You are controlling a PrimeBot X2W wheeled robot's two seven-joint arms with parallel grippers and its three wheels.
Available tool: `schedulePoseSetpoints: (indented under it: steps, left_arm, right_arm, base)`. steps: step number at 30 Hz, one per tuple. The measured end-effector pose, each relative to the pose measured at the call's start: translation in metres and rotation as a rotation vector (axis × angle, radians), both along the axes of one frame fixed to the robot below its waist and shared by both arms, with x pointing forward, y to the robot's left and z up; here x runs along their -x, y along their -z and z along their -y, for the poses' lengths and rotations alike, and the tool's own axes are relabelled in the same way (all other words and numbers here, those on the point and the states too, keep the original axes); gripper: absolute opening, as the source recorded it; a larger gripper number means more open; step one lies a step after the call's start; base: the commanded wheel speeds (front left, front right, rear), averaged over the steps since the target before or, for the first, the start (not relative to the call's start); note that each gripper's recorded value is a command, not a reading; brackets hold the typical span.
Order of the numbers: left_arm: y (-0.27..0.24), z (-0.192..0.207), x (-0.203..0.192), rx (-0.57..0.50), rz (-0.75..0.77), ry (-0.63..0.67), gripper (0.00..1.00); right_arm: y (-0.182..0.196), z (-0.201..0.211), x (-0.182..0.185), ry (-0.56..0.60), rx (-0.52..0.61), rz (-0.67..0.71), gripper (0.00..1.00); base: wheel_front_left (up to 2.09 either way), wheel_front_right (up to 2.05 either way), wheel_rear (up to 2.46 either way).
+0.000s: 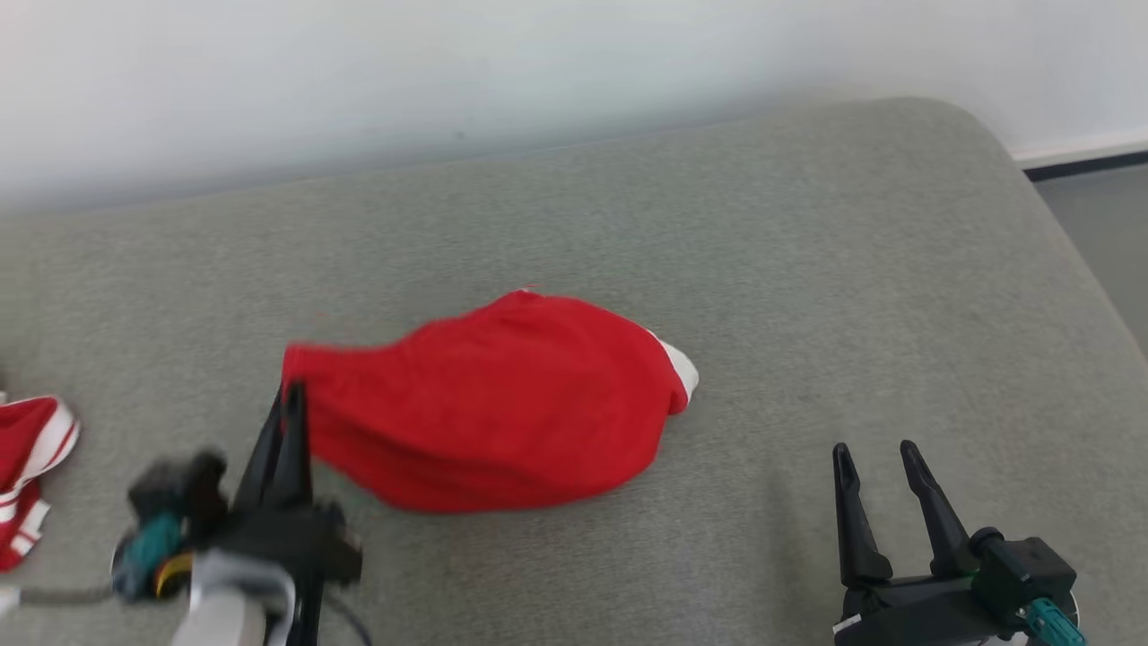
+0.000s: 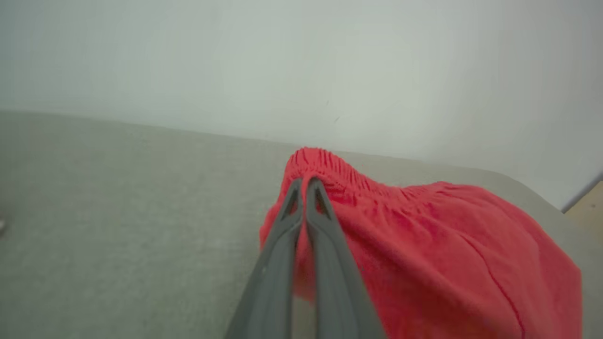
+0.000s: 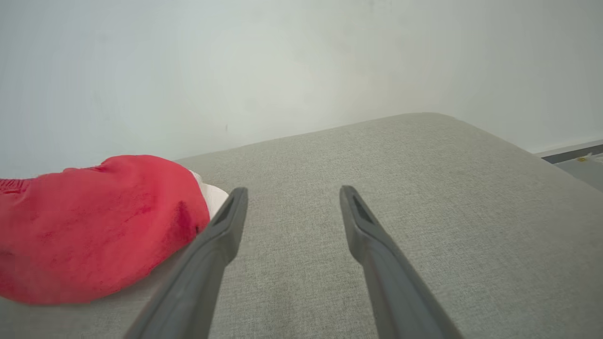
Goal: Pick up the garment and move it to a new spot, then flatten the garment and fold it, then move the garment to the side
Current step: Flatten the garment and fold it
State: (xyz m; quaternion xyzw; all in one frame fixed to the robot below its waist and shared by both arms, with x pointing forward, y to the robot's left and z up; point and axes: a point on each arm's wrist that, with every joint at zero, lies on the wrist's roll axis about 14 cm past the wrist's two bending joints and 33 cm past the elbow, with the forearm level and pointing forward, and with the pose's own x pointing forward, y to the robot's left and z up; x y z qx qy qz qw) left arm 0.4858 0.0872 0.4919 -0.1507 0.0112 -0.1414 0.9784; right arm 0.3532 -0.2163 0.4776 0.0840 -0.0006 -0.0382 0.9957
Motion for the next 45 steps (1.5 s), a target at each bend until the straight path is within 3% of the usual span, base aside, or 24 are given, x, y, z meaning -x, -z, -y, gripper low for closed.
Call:
schedulePoseSetpoints:
  steps: [6, 15, 17, 22, 28, 45]
  left_arm:
    - [0.052, -0.059, 0.064, 0.033, -0.157, -0.178, 0.00]
    - [0.087, -0.067, 0.116, 0.062, -0.284, -0.243, 0.00]
    - [0.078, -0.073, 0.114, 0.068, -0.256, -0.266, 1.00]
    - [0.042, -0.078, 0.102, 0.076, -0.134, -0.271, 1.00]
    - [0.006, -0.056, 0.071, 0.058, -0.034, -0.162, 1.00]
    - [0.057, 0.032, 0.014, -0.095, -0.252, 0.160, 1.00]
  right_arm:
    - [0.001, -0.018, -0.010, -0.059, -0.002, 0.002, 1.00]
    - [-0.001, -0.033, -0.014, -0.107, 0.007, 0.010, 1.00]
    - [-0.003, -0.035, -0.014, -0.113, 0.006, 0.014, 1.00]
    - [-0.002, -0.035, -0.010, -0.113, 0.005, 0.012, 1.00]
    - [0.001, -0.036, -0.005, -0.113, 0.004, 0.002, 1.00]
    - [0.007, 0.011, 0.016, 0.044, -0.003, -0.031, 1.00]
  base:
    - [0.00, 0.00, 0.00]
    - [0.00, 0.00, 0.00]
    - [0.00, 0.00, 0.00]
    - [0.00, 0.00, 0.00]
    - [0.00, 0.00, 0.00]
    - [0.00, 0.00, 0.00]
